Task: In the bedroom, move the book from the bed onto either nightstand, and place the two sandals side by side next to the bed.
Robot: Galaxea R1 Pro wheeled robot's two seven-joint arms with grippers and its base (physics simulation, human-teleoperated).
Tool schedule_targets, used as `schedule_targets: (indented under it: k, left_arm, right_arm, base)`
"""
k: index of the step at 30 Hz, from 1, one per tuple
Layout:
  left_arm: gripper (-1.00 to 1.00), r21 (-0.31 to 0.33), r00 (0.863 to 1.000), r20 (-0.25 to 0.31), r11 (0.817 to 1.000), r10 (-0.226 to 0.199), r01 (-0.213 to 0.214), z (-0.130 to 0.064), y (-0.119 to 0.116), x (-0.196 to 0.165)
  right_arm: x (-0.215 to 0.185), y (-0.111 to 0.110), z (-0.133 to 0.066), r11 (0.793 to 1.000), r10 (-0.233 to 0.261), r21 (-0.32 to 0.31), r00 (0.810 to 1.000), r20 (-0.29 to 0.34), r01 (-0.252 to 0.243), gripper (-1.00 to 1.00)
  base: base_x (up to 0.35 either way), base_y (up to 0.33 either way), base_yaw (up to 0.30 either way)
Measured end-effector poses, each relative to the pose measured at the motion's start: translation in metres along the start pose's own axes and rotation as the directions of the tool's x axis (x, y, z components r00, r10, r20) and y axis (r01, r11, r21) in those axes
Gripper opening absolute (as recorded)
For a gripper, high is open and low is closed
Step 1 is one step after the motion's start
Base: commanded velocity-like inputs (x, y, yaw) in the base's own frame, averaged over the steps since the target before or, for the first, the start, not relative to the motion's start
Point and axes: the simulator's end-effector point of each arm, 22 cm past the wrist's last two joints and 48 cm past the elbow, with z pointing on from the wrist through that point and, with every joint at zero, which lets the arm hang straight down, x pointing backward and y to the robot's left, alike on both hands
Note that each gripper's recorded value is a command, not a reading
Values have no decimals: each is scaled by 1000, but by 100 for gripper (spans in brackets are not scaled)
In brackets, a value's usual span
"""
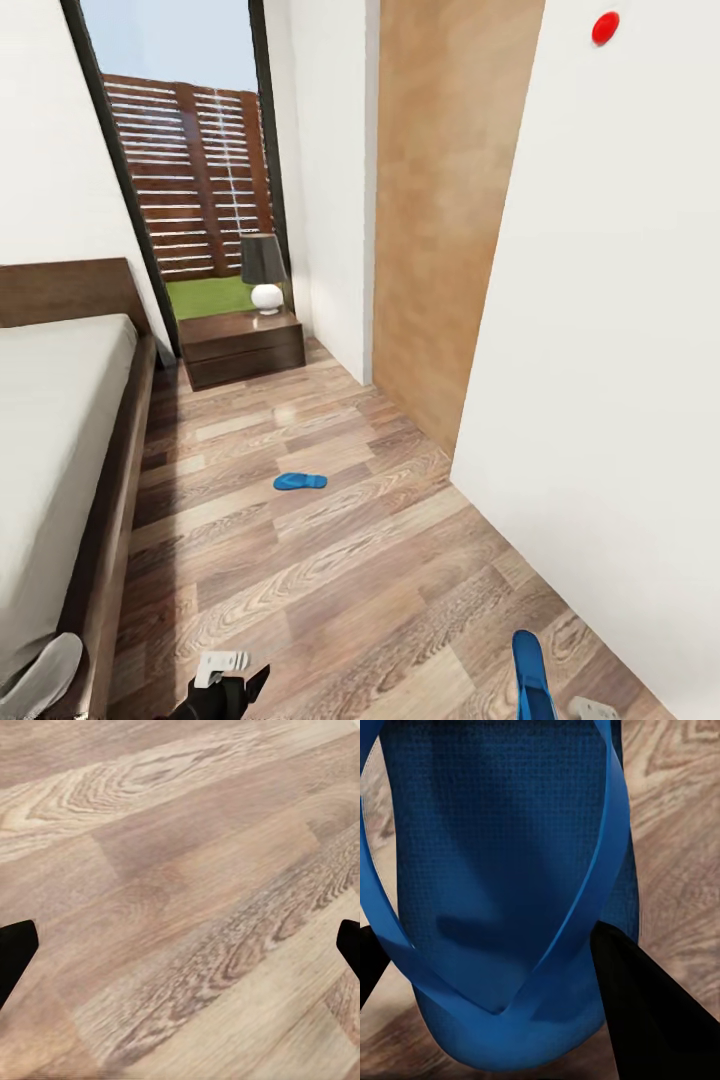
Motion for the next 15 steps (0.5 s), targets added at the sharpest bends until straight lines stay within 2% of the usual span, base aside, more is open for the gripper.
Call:
schedule_targets:
  k: [4, 15]
  left_arm:
    - [100, 1, 1000, 0, 1000, 0, 0, 0, -1, 0]
    - [100, 0, 1000, 0, 1000, 0, 0, 0, 0, 0]
  right_arm:
    - [0, 0, 0, 1000, 0, 0, 1000, 1, 0, -100]
    - [0, 0, 0, 1000, -1, 0, 1000, 0, 1, -100]
  base:
    - [157, -33, 110]
    - [308, -12, 6]
